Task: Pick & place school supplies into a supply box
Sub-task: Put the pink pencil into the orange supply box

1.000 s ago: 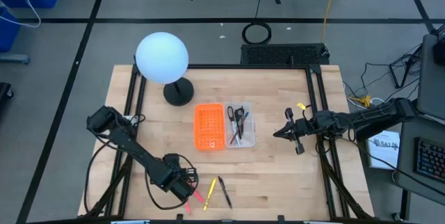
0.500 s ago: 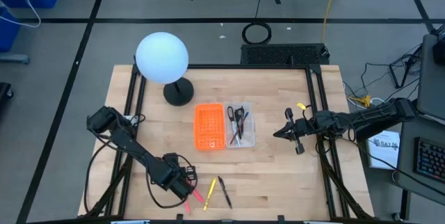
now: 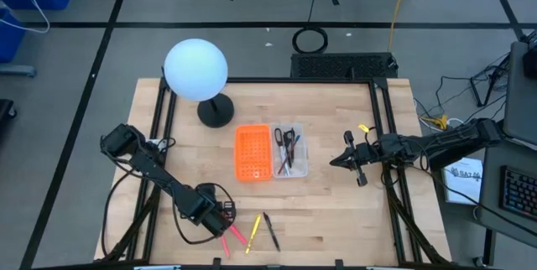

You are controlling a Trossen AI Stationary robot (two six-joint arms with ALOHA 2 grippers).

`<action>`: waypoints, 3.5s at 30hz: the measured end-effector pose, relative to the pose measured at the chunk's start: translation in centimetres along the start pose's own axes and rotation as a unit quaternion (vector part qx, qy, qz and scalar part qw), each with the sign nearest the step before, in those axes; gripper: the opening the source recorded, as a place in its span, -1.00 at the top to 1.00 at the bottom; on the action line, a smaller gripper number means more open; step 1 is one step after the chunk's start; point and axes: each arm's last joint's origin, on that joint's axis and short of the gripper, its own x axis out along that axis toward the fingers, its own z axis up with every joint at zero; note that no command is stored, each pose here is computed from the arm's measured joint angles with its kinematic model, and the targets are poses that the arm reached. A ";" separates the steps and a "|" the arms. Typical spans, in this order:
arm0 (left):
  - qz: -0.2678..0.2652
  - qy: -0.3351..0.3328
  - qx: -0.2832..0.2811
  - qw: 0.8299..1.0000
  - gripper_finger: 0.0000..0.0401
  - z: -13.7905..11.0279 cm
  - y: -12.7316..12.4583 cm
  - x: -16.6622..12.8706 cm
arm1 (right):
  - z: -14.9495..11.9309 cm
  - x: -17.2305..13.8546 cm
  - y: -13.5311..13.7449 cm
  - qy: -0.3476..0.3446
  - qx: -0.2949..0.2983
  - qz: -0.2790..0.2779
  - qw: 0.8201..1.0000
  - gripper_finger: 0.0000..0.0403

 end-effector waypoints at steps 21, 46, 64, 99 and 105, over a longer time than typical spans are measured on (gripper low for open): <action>-0.197 -0.032 0.095 0.975 0.91 3.1 -0.2 -9.4 | -0.3 0.1 0.0 0.013 0.024 -0.001 1.000 1.00; -0.360 -0.103 0.158 0.914 0.91 16.4 -9.9 -19.2 | -0.3 0.1 0.0 0.015 0.023 -0.003 1.000 1.00; -0.290 -0.112 0.177 0.934 0.91 24.1 -19.7 -15.2 | -0.4 0.1 0.0 0.020 0.023 -0.003 1.000 1.00; -0.158 -0.061 0.109 0.979 0.91 28.7 -22.2 -3.8 | -0.5 0.1 0.0 0.026 0.023 -0.002 0.999 1.00; -0.167 -0.035 0.123 0.978 0.68 28.5 -22.2 -3.9 | -0.5 0.1 0.0 0.026 0.024 -0.002 0.999 1.00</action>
